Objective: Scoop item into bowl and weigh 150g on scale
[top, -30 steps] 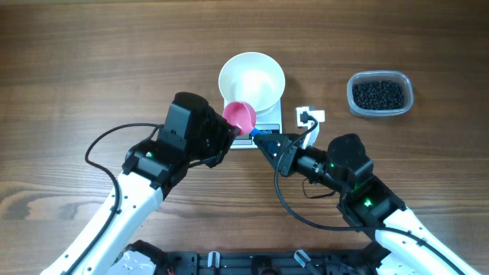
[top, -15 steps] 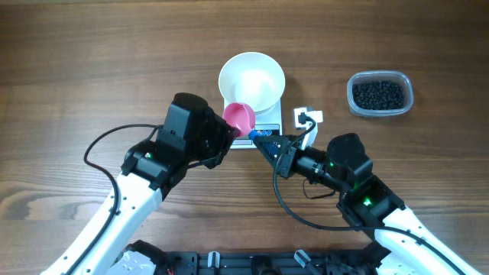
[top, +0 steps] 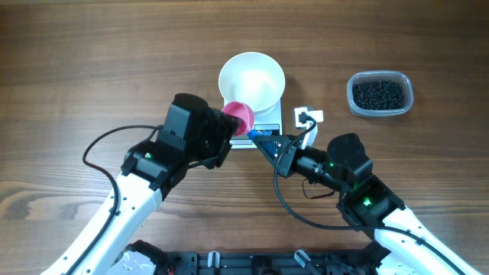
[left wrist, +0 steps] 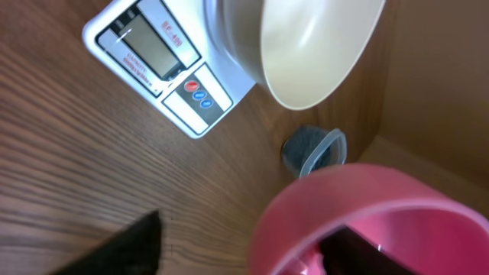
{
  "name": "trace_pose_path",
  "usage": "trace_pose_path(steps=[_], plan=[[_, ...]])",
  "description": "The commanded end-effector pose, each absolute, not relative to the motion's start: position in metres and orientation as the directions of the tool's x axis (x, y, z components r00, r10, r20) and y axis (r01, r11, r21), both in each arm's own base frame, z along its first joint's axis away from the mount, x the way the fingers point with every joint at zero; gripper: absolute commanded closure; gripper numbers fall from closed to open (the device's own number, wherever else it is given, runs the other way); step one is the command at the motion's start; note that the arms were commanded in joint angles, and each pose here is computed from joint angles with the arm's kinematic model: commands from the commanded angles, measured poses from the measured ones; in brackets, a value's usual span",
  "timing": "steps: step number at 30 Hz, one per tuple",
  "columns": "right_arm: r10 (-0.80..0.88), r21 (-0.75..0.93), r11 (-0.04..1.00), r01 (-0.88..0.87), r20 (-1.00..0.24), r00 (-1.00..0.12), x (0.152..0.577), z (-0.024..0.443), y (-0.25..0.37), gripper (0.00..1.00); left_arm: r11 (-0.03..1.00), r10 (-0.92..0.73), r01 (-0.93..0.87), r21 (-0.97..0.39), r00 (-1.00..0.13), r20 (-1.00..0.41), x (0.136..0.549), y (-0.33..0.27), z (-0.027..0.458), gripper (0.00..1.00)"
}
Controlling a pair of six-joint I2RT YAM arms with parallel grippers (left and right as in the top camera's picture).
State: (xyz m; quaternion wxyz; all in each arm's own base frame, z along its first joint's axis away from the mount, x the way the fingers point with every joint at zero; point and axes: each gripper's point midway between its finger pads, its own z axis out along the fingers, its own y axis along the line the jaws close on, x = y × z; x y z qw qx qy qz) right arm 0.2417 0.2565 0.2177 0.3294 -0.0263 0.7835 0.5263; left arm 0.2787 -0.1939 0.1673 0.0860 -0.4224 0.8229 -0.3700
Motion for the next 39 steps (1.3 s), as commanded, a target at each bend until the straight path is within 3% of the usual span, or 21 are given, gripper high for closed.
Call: trace_pose_path(steps=[1, 6, 9, 17, 24, 28, 31, 39], plan=[[0.281, 0.769, 0.467, -0.436, -0.597, -0.751, 0.242, 0.223, 0.257, 0.96, 0.371, -0.757, -0.616, -0.695, -0.634, 0.158, 0.281, -0.195, 0.173, 0.16], [0.241, 0.667, 0.587, -0.459, -0.685, -0.688, 0.252, 0.207, 0.245, 0.96, 0.377, -0.770, -0.613, -0.695, -0.624, 0.133, 0.284, -0.191, 0.173, 0.11], [0.216, 0.600, 0.660, -0.452, -0.728, -0.650, 0.259, 0.202, 0.234, 0.95, 0.363, -0.783, -0.616, -0.699, -0.609, 0.130, 0.288, -0.185, 0.175, 0.00], [0.139, 0.507, 0.750, -0.426, -0.749, -0.648, 0.256, 0.210, 0.215, 0.96, 0.408, -0.781, -0.495, -0.767, -0.624, -0.013, 0.303, -0.155, 0.200, 0.00], [0.252, 0.611, 0.716, -0.336, -0.676, -0.692, 0.236, 0.233, 0.201, 0.96, 0.443, -0.795, -0.412, -0.796, -0.591, -0.137, 0.310, -0.119, 0.222, 0.00], [0.257, 0.591, 0.698, -0.405, -0.734, -0.629, 0.218, 0.259, 0.188, 0.96, 0.465, -0.803, -0.408, -0.786, -0.568, -0.180, 0.308, -0.100, 0.226, 0.00], [0.199, 0.474, 0.735, -0.485, -0.834, -0.514, 0.207, 0.275, 0.172, 0.96, 0.450, -0.823, -0.427, -0.784, -0.540, -0.178, 0.306, -0.088, 0.227, 0.00], [0.138, 0.305, 0.894, -0.327, -0.884, -0.446, 0.214, 0.268, 0.123, 0.96, 0.446, -0.833, -0.484, -0.753, -0.532, -0.153, 0.298, -0.080, 0.216, 0.00]])
